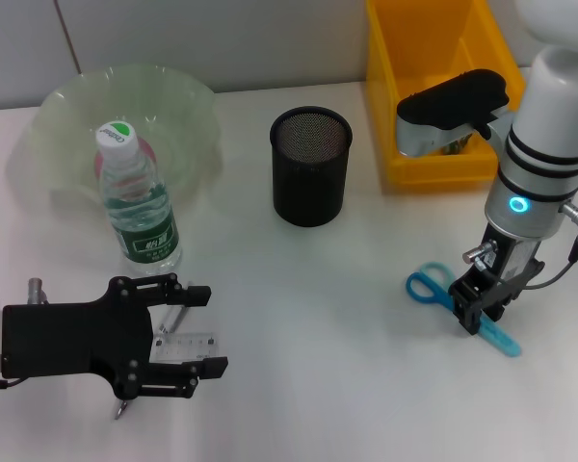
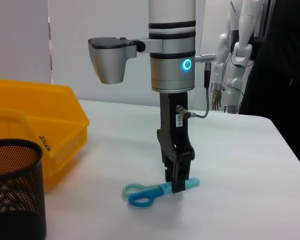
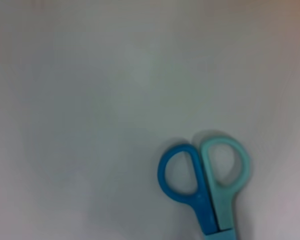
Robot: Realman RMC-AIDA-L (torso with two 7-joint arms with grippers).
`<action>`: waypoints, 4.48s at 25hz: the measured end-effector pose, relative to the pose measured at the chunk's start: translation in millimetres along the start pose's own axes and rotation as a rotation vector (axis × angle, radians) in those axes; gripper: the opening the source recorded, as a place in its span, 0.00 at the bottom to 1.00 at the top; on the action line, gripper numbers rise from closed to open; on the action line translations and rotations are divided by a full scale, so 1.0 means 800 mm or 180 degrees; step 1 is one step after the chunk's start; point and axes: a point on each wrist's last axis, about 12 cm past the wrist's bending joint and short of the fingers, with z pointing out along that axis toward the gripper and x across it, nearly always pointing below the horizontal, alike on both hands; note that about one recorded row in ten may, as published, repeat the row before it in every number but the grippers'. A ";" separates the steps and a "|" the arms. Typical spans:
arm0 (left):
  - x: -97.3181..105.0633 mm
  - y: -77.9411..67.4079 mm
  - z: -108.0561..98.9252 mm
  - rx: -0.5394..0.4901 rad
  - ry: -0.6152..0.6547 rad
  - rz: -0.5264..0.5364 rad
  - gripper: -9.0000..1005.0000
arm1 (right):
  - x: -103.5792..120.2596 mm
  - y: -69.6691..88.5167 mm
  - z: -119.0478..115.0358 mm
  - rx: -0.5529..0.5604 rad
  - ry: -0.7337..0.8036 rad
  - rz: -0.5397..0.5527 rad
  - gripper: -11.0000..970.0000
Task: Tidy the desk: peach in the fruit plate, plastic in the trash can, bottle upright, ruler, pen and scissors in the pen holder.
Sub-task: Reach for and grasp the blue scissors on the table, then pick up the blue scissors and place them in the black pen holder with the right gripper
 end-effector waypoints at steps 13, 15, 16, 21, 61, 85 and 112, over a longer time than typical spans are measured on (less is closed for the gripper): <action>-0.002 0.002 0.002 0.0010 -0.0005 -0.0021 0.81 | -0.002 0.000 0.002 0.0053 -0.0046 -0.0179 0.32; -0.003 0.002 0.002 0.0013 -0.0005 -0.0019 0.81 | -0.003 0.001 0.002 0.0082 -0.0044 -0.0206 0.32; -0.004 0.002 0.003 0.0014 -0.0005 -0.0016 0.81 | -0.003 0.001 0.003 0.0094 -0.0043 -0.0216 0.32; -0.004 0.003 0.003 0.0015 -0.0005 -0.0012 0.81 | -0.004 0.002 0.003 0.0123 -0.0051 -0.0243 0.30; -0.005 0.004 -0.002 -0.0036 -0.0044 -0.0052 0.81 | 0.037 -0.003 -0.103 0.0122 -0.1223 -0.0346 0.22; -0.004 0.005 -0.005 -0.0099 -0.0102 -0.0134 0.81 | 0.017 0.017 -0.121 0.0074 -0.3119 -0.1127 0.22; -0.004 0.005 -0.004 -0.0073 -0.0102 -0.0139 0.81 | -0.024 0.000 -0.010 -0.0369 -0.3706 -0.1050 0.33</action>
